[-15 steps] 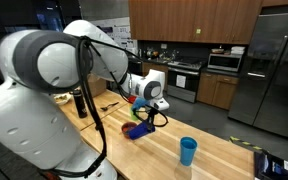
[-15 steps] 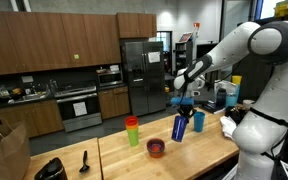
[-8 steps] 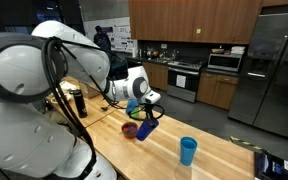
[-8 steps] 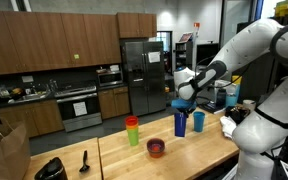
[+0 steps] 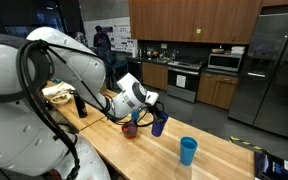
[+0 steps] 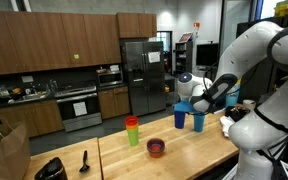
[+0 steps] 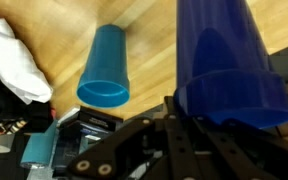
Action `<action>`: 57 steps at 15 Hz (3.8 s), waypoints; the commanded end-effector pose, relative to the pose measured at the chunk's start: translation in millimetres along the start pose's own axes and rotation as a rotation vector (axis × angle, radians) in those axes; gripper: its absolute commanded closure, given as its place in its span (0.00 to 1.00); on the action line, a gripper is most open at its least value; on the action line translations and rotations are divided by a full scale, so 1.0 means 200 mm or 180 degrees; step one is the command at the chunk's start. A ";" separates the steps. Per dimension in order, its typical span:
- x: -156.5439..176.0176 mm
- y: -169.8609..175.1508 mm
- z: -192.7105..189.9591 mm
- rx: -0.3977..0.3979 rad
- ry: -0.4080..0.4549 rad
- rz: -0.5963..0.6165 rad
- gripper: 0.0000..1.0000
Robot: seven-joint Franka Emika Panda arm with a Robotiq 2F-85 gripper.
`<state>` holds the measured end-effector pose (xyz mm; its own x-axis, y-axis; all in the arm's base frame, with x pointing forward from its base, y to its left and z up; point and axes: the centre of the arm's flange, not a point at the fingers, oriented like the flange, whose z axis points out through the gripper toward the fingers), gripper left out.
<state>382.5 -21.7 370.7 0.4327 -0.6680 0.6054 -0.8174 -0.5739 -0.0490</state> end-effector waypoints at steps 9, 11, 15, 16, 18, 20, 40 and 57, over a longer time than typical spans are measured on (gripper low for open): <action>-0.07 0.18 0.32 0.0027 0.1041 0.0566 0.98; -0.13 0.20 0.37 0.0023 0.1009 0.0630 0.98; -0.19 0.21 0.46 -0.0020 0.0826 0.0727 0.98; -0.20 0.21 0.48 -0.0041 0.0789 0.0733 0.98; -0.22 0.22 0.52 -0.0079 0.0695 0.0722 0.98; -0.25 0.23 0.56 -0.0115 0.0606 0.0712 0.98; -0.30 0.14 0.40 -0.0023 0.0074 0.0449 0.00; -0.30 -0.13 0.25 0.0673 -0.0715 0.0444 0.00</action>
<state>396.3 10.2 295.6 0.4147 -0.8212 0.3920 -0.7878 -0.5396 -0.2970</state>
